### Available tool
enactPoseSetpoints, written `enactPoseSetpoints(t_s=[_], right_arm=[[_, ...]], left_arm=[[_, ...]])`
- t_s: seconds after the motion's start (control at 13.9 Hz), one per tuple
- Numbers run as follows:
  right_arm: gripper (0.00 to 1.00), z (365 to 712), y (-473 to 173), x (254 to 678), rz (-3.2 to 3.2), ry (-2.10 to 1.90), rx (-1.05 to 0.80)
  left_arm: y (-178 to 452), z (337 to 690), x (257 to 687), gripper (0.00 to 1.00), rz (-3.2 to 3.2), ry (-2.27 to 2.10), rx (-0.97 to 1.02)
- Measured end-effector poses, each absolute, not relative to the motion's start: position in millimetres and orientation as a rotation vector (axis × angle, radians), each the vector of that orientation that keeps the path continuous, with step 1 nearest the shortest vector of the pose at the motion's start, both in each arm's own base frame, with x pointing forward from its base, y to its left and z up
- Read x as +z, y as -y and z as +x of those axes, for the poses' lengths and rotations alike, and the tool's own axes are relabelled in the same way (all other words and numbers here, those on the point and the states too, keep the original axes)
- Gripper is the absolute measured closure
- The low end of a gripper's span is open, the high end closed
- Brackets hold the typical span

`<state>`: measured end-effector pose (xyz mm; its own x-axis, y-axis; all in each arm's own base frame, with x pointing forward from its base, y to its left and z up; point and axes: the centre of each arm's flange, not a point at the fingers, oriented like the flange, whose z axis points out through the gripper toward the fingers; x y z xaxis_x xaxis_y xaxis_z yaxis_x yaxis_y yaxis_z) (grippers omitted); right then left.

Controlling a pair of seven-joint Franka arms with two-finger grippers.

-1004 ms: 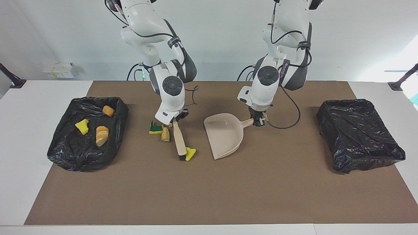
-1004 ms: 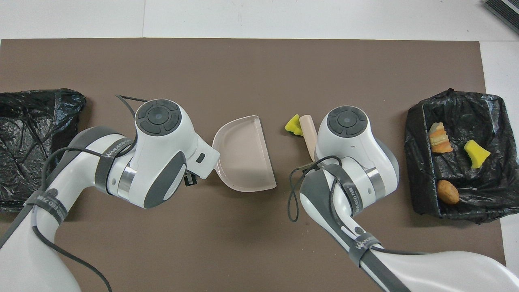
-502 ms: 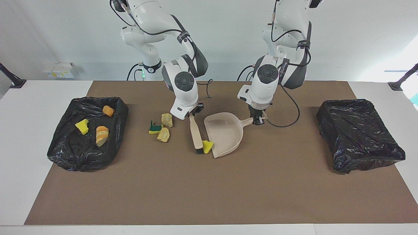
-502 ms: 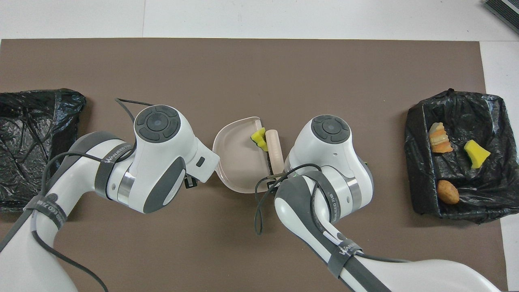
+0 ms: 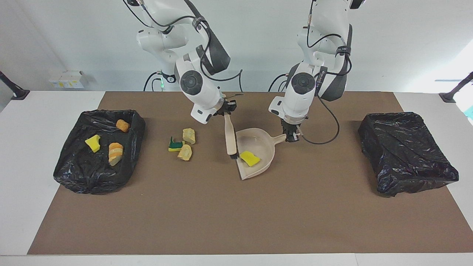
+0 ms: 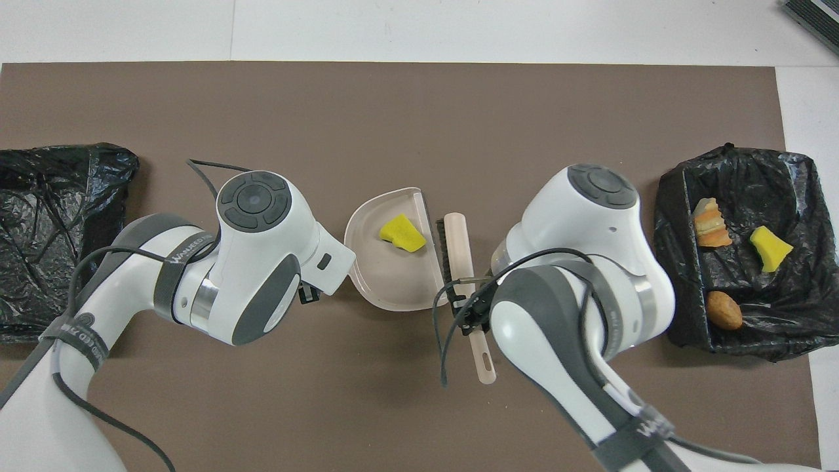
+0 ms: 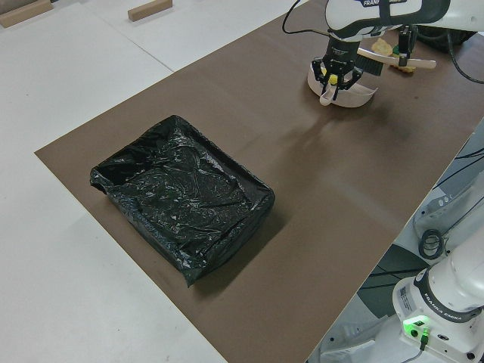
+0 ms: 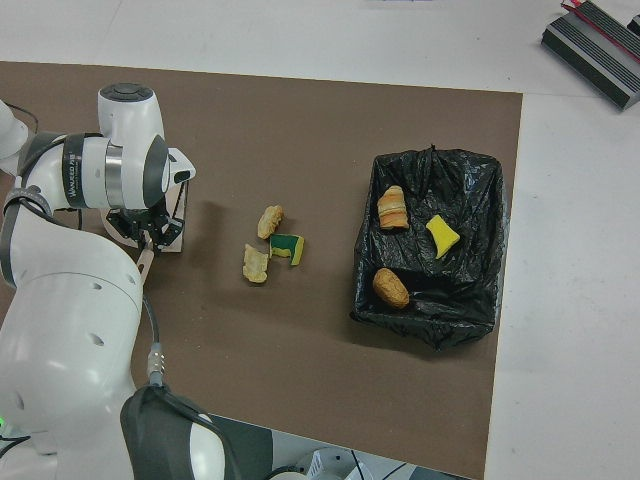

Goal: Sweep and dump trash in bin
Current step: 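Move the brush with the right gripper behind the remaining trash pieces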

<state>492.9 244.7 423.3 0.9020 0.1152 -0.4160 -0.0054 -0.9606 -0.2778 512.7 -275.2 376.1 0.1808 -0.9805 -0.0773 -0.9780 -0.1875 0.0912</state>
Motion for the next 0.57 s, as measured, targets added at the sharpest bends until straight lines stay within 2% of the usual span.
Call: enactPoseSetpoints(t_s=[0.22,0.57], right_arm=[[0.74,486,-186,444,-2.88,-0.144,0.696],[0.74,474,-123,413,-2.935,-0.506,0.796]], left_arm=[[274,511,374,0.69,2.399,1.99,-0.178],[273,508,373,0.69,2.401,1.992,-0.159]])
